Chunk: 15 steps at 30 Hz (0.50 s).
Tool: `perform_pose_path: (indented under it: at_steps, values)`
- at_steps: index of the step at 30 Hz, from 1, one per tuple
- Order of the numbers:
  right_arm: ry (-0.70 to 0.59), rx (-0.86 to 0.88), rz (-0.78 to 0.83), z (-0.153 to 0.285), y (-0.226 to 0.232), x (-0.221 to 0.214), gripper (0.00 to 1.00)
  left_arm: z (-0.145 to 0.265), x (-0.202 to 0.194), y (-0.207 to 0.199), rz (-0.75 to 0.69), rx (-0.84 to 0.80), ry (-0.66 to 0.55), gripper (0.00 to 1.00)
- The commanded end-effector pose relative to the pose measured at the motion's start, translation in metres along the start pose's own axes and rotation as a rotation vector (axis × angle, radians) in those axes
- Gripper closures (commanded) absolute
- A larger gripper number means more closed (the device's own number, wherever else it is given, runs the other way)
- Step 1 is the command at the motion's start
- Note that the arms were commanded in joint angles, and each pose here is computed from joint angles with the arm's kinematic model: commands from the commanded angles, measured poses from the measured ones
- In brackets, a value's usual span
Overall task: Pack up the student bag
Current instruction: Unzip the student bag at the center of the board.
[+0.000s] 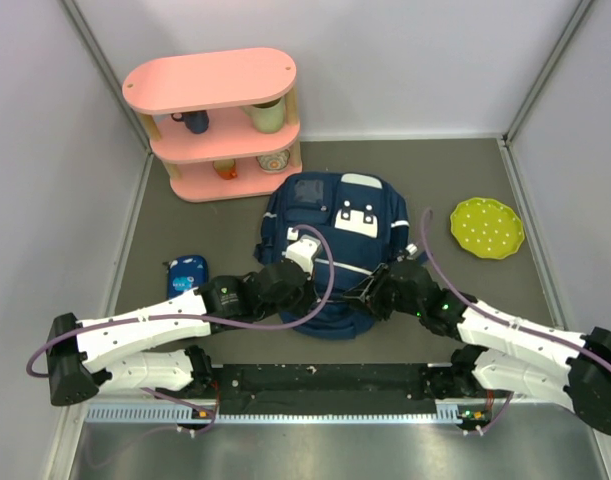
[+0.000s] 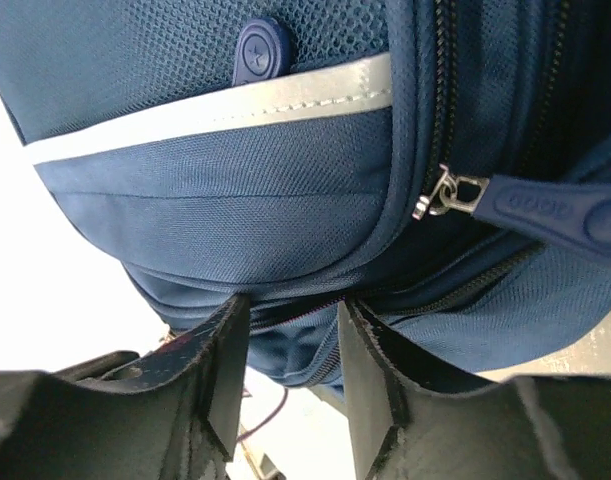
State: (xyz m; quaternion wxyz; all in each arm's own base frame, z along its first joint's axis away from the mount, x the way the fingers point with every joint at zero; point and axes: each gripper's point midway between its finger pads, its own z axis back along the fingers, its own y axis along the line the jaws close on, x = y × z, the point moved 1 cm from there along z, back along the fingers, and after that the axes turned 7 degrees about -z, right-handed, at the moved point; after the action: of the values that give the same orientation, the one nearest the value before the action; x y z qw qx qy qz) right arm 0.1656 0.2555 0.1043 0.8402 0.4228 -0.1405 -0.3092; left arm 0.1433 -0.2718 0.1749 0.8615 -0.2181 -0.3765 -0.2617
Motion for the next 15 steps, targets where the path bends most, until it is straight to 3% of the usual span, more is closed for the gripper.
perform_pose_path:
  at_steps: [1, 9, 12, 15]
  values:
    - [-0.295, 0.089, -0.08, 0.004, 0.016, 0.051, 0.56, 0.021, 0.046, -0.038, 0.044, -0.164, -0.146, 1.0]
    - [-0.362, 0.107, -0.17, 0.005, 0.011, 0.063, 0.59, 0.018, 0.046, -0.054, 0.036, -0.216, -0.142, 1.0]
    - [-0.374, 0.138, -0.196, 0.005, 0.015, 0.066, 0.66, 0.017, 0.046, -0.06, 0.026, -0.233, -0.136, 1.0]
    - [-0.406, 0.153, -0.206, 0.009, 0.015, 0.072, 0.82, 0.015, 0.042, -0.064, 0.017, -0.239, -0.124, 1.0]
